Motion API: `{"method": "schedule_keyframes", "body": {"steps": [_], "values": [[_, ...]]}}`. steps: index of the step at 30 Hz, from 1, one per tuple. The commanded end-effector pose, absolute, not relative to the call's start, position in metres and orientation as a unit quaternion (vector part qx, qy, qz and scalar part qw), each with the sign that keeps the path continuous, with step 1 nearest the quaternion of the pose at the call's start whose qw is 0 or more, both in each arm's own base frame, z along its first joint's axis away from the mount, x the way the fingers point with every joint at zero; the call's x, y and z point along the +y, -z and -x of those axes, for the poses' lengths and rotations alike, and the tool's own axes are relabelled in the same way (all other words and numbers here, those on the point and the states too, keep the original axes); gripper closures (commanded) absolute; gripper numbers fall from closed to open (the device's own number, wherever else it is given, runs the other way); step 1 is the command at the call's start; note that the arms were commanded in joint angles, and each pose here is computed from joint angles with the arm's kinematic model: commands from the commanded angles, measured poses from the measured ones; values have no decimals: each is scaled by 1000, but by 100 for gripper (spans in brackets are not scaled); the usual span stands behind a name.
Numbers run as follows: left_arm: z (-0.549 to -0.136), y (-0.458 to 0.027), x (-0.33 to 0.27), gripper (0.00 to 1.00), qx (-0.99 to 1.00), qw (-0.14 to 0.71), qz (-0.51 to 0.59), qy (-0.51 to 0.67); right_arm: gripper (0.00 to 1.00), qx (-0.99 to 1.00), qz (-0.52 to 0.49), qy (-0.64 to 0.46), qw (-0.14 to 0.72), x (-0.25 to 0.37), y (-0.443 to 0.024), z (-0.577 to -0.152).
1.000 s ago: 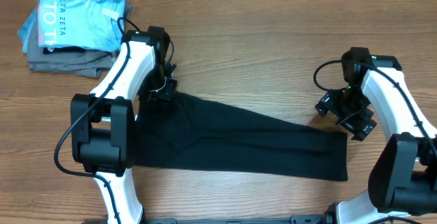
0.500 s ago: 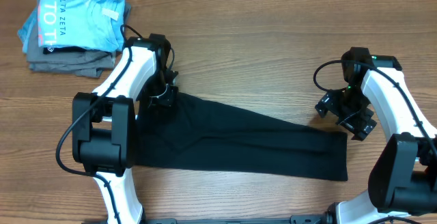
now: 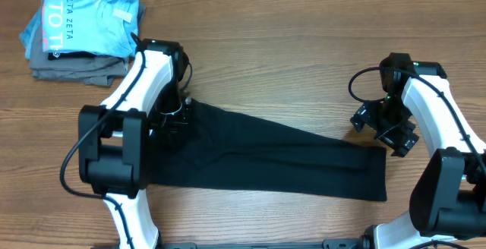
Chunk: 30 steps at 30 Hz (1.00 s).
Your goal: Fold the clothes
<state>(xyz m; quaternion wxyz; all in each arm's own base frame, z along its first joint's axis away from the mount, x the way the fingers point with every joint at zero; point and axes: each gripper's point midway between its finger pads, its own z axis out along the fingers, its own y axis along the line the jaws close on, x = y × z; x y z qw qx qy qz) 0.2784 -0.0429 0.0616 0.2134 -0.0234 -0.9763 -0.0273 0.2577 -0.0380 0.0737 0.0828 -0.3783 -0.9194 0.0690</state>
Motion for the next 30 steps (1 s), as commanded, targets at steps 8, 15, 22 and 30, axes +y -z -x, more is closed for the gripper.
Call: {"method": "schedule_keyframes", "body": {"steps": [8,15,22,30], "values": [[-269,-133,-12,96,-982,132,-74,111,0,-921,379,-51,72,-35,-81,-259],[-254,-137,-16,96,-977,165,-90,100,0,-921,380,-50,75,-34,-81,-258],[-252,-136,-23,47,-977,170,-95,82,0,-921,381,-39,78,-30,-80,-258],[-265,-131,-28,31,-983,146,-86,67,0,-926,367,-1,90,-17,-81,-259]]}}
